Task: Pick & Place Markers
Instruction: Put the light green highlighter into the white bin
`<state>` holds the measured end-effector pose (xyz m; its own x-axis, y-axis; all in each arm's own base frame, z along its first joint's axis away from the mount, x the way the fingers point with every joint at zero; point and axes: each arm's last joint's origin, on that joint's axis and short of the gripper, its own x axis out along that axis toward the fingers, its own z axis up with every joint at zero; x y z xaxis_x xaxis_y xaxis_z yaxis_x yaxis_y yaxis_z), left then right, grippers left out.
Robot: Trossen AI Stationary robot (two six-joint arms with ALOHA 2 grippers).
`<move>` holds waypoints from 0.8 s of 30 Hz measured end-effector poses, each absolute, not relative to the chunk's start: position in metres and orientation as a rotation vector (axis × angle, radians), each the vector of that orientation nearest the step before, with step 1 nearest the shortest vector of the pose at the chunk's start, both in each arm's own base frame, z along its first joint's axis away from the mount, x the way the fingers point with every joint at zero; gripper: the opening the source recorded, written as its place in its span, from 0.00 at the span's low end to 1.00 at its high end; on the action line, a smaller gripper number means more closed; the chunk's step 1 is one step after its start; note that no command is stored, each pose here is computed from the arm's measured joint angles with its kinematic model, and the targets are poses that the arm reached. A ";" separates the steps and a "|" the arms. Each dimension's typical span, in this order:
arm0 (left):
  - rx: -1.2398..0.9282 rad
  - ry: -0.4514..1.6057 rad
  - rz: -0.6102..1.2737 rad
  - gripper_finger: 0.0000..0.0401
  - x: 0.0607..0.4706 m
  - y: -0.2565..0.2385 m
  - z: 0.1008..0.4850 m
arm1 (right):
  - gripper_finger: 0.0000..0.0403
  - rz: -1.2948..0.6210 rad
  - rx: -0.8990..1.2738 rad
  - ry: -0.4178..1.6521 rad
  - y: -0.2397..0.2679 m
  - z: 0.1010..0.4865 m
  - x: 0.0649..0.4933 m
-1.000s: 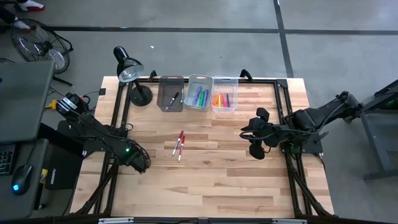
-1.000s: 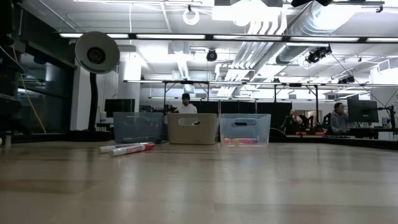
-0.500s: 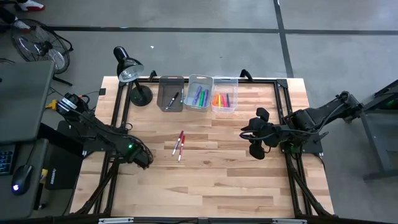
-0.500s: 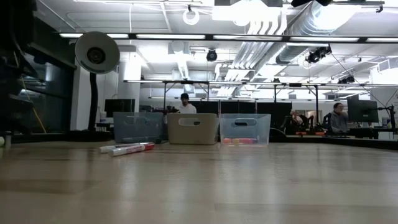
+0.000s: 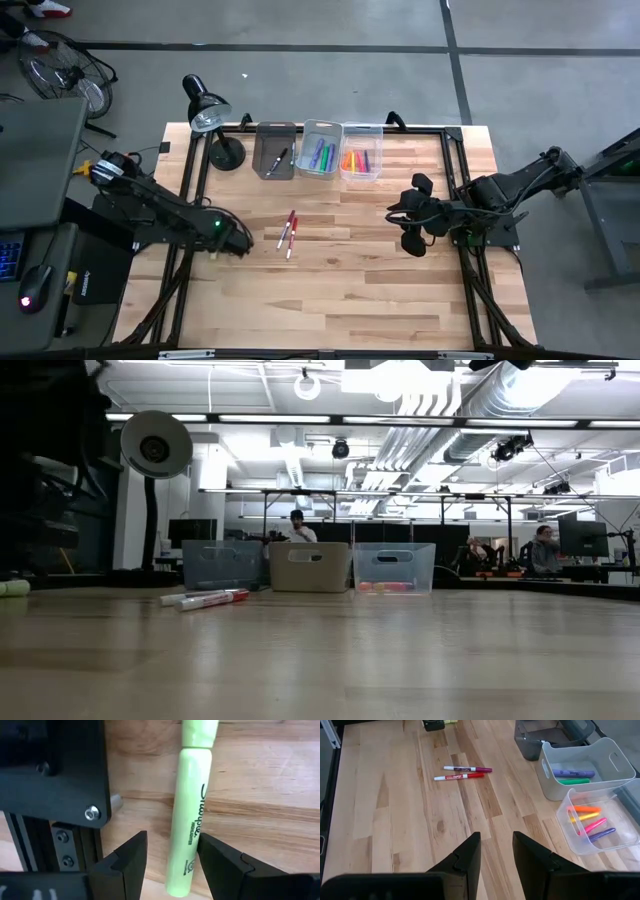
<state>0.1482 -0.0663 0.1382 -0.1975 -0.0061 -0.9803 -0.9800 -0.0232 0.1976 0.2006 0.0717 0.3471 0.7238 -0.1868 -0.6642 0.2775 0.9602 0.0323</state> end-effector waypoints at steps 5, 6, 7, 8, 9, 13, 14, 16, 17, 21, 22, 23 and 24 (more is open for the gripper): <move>-1.102 1.401 1.290 0.44 0.153 -0.057 0.138 | 0.26 -0.257 0.132 0.717 0.072 0.347 0.201; -1.101 1.410 1.275 0.44 0.154 -0.055 0.138 | 0.26 -0.257 0.132 0.717 0.072 0.347 0.201; -1.099 1.418 1.261 0.44 0.155 -0.054 0.138 | 0.26 -0.257 0.132 0.717 0.072 0.347 0.201; -1.097 1.425 1.251 0.44 0.156 -0.052 0.138 | 0.26 -0.257 0.132 0.717 0.072 0.347 0.201; -1.097 1.431 1.240 0.44 0.156 -0.051 0.137 | 0.26 -0.258 0.132 0.717 0.072 0.347 0.201; -1.107 1.441 1.205 0.41 0.159 -0.047 0.137 | 0.26 -0.258 0.134 0.716 0.072 0.347 0.201; -1.111 1.439 1.197 0.39 0.160 -0.047 0.137 | 0.26 -0.259 0.134 0.716 0.072 0.347 0.201; -1.118 1.433 1.189 0.35 0.161 -0.046 0.137 | 0.26 -0.258 0.134 0.717 0.072 0.347 0.201; -1.120 1.431 1.187 0.34 0.162 -0.047 0.137 | 0.26 -0.258 0.134 0.716 0.072 0.347 0.201; -1.126 1.423 1.180 0.26 0.163 -0.047 0.137 | 0.26 -0.258 0.134 0.717 0.072 0.347 0.201; -1.126 1.422 1.181 0.24 0.163 -0.047 0.137 | 0.26 -0.258 0.134 0.717 0.072 0.347 0.201; -1.127 1.420 1.182 0.23 0.163 -0.047 0.137 | 0.26 -0.258 0.135 0.717 0.072 0.347 0.201; -1.130 1.419 1.184 0.21 0.163 -0.047 0.137 | 0.26 -0.258 0.135 0.717 0.072 0.347 0.201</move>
